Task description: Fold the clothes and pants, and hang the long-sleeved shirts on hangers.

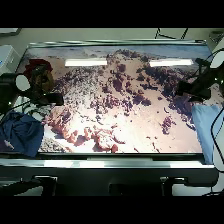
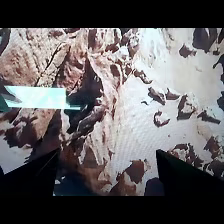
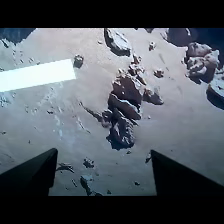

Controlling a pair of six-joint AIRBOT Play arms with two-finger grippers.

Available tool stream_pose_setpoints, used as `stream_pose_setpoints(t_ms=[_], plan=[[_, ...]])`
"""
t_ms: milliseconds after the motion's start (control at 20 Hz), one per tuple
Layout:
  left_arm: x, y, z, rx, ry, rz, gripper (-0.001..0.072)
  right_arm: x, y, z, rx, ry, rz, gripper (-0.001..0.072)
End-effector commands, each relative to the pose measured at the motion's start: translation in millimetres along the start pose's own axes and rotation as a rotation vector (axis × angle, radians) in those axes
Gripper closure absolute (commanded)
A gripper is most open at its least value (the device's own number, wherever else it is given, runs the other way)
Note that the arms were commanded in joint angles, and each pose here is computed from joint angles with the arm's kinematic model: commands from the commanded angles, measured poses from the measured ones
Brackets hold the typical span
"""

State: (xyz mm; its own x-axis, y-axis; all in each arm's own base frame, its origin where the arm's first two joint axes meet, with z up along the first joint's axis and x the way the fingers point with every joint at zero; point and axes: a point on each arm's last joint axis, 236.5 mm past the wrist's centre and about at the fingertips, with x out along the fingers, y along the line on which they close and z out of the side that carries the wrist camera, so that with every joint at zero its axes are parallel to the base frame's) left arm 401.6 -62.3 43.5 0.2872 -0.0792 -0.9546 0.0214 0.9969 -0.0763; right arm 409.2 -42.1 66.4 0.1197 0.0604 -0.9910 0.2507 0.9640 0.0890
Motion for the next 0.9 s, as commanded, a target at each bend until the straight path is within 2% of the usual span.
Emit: stream_pose_setpoints(t_ms=[0,850], plan=[[-0.2,-0.1,0.0,0.000,-0.001,0.000,0.0003,0.4,0.2,-0.2,-0.003,0.002,0.000,0.0037],[0.2,-2.1,5.9,-0.002,-0.025,-0.006,0.0003,0.1,3.5,13.3,-0.003,-0.056,0.014,0.0040]])
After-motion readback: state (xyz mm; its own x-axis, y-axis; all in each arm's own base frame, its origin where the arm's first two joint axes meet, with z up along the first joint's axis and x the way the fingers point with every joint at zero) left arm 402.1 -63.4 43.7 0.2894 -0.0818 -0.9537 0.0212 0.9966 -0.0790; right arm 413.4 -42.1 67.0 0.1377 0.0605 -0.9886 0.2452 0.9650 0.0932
